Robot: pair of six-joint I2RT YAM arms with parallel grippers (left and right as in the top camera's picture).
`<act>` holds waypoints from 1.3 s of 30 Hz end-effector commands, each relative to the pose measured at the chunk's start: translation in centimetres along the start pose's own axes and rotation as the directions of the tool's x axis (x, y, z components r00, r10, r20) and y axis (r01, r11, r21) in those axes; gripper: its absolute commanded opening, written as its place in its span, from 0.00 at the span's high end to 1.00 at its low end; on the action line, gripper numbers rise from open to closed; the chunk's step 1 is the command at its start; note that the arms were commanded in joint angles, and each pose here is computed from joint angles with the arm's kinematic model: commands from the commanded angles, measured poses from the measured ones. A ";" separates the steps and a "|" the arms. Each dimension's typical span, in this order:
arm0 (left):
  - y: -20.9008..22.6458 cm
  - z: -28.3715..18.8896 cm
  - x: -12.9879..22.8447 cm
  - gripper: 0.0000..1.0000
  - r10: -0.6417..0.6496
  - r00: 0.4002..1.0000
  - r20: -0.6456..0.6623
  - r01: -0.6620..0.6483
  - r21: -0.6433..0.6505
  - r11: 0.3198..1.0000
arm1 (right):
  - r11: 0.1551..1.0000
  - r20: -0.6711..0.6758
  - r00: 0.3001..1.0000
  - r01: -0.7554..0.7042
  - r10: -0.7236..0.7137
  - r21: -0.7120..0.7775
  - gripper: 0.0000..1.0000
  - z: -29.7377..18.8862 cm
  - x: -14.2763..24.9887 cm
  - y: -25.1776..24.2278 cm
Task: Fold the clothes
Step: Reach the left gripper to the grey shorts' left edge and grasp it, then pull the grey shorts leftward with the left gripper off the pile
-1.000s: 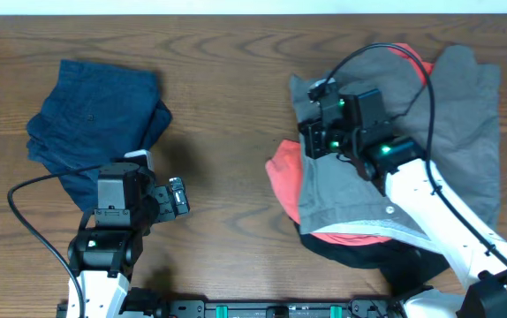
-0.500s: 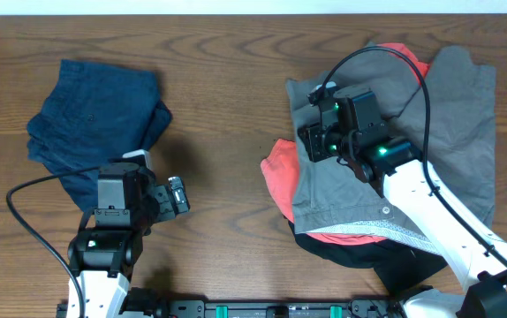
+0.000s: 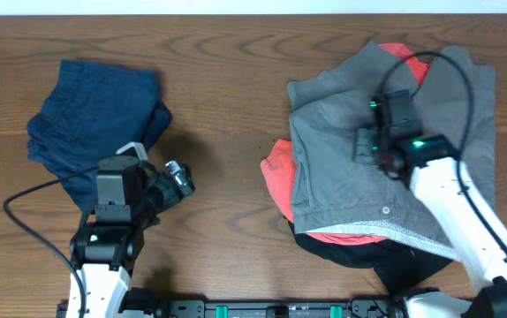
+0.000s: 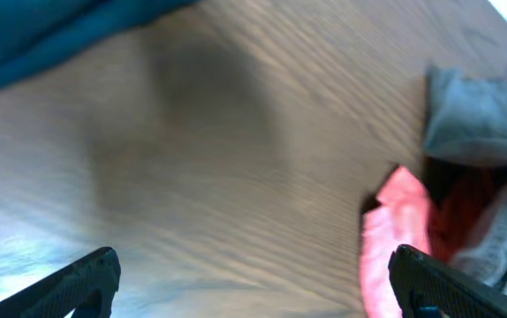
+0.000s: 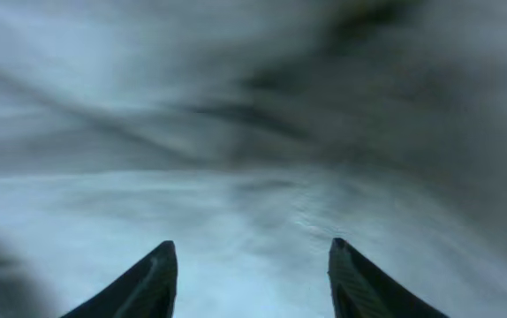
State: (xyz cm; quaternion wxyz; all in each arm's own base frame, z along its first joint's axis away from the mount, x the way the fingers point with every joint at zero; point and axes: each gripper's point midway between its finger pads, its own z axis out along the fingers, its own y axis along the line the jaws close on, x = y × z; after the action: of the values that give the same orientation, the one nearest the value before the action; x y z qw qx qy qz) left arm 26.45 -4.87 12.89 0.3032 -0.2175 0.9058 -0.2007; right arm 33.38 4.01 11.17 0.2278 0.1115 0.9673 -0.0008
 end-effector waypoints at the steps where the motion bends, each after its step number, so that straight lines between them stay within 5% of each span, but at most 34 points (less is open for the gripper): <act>1: -2.7 1.1 1.1 0.02 0.015 0.996 -0.090 -0.006 0.100 0.995 | 0.983 0.025 0.988 -0.156 0.154 0.101 0.40 -1.0 -0.6 -4.2; 9: -9.3 5.6 5.8 0.02 0.190 0.956 -0.224 -0.120 0.292 0.949 | 0.935 -0.082 0.947 -0.287 0.309 0.206 0.34 -1.2 2.1 -9.6; 16: -14.6 8.8 10.4 0.02 0.349 0.911 -0.218 -0.227 0.441 0.868 | 0.928 -0.107 0.932 -0.323 0.346 0.186 0.34 -1.2 2.4 -10.1; 31: -20.0 12.2 15.1 0.00 0.301 0.928 -0.221 -0.125 0.576 0.808 | 0.933 -0.119 0.935 -0.311 0.335 0.181 0.35 -1.2 2.6 -10.0; 33: -20.7 12.2 15.4 0.11 0.294 0.929 -0.223 -0.111 0.591 0.799 | 0.933 -0.122 0.934 -0.312 0.335 0.179 0.35 -1.2 2.6 -10.0; 39: -23.7 11.1 14.7 0.80 0.295 0.939 -0.178 -0.108 0.661 0.743 | 0.933 -0.124 0.934 -0.311 0.335 0.180 0.37 -1.2 2.7 -10.0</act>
State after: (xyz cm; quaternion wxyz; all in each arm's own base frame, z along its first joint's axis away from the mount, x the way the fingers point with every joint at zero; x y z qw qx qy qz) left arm 28.32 -33.26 7.23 0.2321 0.0229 0.8525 -0.4679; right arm 28.26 -4.84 10.12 0.1334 0.2826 0.9493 -0.0335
